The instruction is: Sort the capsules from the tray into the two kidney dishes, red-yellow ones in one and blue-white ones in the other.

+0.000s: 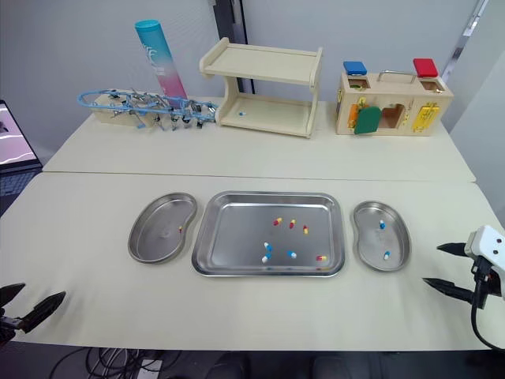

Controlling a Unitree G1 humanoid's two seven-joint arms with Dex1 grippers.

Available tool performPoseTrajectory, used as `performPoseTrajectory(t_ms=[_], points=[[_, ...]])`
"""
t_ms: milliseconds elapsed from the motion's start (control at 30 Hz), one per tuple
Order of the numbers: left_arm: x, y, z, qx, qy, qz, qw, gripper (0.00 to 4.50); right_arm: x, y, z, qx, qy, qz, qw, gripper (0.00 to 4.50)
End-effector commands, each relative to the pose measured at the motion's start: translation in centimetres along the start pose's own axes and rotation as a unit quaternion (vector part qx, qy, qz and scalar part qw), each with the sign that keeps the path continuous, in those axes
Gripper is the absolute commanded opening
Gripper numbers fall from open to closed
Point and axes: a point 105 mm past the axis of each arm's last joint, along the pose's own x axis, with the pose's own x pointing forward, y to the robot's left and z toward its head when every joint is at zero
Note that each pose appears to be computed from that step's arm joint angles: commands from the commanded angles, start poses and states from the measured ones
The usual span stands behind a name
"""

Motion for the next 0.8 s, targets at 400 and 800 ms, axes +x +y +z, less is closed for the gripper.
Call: performPoseTrajectory(t_ms=[400,800], points=[[-0.5,-3.0,0.8,0.007,-0.017,-0.108,0.994,4.46,-0.4,-1.3,2.0,-0.064,-0.009,-0.001,0.998,4.5],[0.0,-12.6,5.2,0.066,-0.094,-0.317,0.941,4.46,5.0,3.4,14.0,-0.188,-0.114,0.133,0.966,4.5]])
